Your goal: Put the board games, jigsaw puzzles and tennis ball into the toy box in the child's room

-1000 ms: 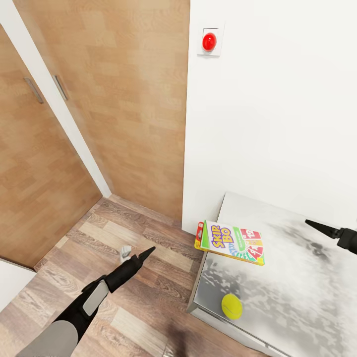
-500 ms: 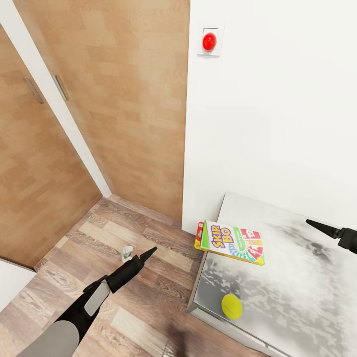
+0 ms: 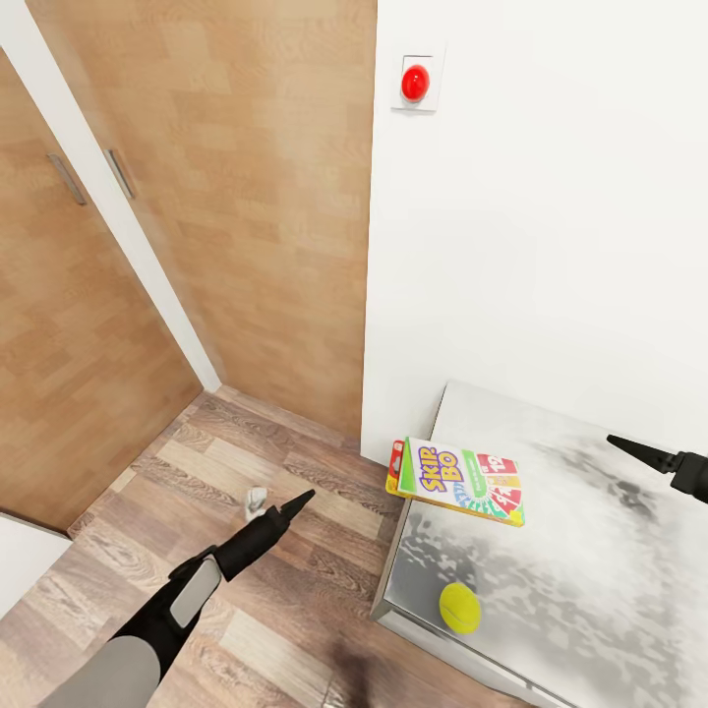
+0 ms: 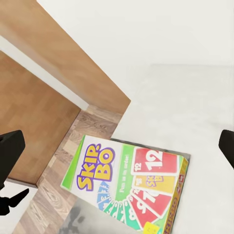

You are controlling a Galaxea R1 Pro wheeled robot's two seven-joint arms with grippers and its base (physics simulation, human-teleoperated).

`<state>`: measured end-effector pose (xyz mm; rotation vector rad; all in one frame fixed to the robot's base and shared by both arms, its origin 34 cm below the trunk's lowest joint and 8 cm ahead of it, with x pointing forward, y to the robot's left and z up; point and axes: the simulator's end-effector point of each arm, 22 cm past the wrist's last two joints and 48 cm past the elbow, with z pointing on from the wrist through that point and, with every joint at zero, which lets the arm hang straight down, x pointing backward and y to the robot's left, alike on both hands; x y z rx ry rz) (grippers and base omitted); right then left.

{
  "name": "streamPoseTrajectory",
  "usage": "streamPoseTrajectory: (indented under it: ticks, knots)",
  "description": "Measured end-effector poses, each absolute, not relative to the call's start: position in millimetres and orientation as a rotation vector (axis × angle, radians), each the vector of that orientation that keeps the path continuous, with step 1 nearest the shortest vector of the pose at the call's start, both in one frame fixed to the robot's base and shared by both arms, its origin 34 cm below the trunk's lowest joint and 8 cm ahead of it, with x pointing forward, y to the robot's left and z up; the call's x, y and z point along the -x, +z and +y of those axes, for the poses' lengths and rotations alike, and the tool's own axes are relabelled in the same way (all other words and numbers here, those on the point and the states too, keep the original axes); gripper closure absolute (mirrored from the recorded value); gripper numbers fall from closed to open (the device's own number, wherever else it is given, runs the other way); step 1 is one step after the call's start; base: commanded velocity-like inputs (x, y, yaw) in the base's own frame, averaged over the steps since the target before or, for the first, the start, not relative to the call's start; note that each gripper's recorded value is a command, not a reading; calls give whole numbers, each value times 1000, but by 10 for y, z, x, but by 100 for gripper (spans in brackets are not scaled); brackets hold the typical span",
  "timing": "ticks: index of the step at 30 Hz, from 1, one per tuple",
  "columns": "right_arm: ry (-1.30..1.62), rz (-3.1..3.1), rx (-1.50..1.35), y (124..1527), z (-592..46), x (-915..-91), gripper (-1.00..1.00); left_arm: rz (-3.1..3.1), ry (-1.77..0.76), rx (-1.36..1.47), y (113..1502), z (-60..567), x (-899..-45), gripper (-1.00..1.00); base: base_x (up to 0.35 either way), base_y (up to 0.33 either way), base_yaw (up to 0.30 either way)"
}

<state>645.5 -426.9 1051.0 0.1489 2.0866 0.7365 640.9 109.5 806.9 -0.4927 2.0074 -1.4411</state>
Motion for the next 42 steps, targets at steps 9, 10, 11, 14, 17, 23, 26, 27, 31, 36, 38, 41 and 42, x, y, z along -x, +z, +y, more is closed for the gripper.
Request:
streamPoseTrajectory:
  ticks: [9, 10, 11, 14, 17, 23, 26, 27, 31, 36, 38, 41, 42]
  knots:
    - [737, 2087, -149, 10511, -4268, -6454, -100, 2032, -1464, 459, 8061, 921, -6344, -100, 23, 0, 0]
    - [737, 2087, -149, 10511, -4268, -6454, -100, 2034, -1466, 457, 8061, 905, -6337, -100, 51, 0, 0]
    - [737, 2087, -149, 10511, -4268, -6454, -100, 2034, -1466, 457, 8061, 905, -6337, -100, 75, 0, 0]
    - [737, 2086, -149, 10513, -4268, -6454, -100, 2037, -1470, 452, 8063, 878, -6328, -100, 125, 0, 0]
    - [737, 2086, -149, 10514, -4267, -6452, -100, 2038, -1474, 448, 8066, 856, -6319, -100, 189, 0, 0]
    - [740, 2086, -148, 10515, -4261, -6452, -100, 2041, -1477, 442, 8067, 830, -6311, -100, 245, 0, 0]
    - [740, 2086, -149, 10515, -4262, -6452, -100, 2043, -1477, 440, 8065, 823, -6308, -100, 235, 0, 0]
    - [740, 2086, -149, 10515, -4262, -6452, -100, 2043, -1477, 440, 8065, 823, -6308, -100, 213, 0, 0]
    - [741, 2085, -149, 10516, -4262, -6453, -100, 2045, -1477, 438, 8061, 813, -6306, -100, 165, 0, 0]
    - [741, 2085, -149, 10517, -4264, -6453, -100, 2047, -1476, 438, 8055, 810, -6302, -100, 91, 0, 0]
    - [741, 2085, -149, 10517, -4264, -6454, -100, 2048, -1475, 438, 8054, 810, -6303, -100, 54, 0, 0]
    - [741, 2086, -149, 10518, -4265, -6454, -100, 2049, -1475, 438, 8052, 808, -6303, -100, 42, 0, 0]
    - [741, 2086, -149, 10518, -4265, -6454, -100, 2049, -1475, 437, 8052, 808, -6302, -100, 31, 0, 0]
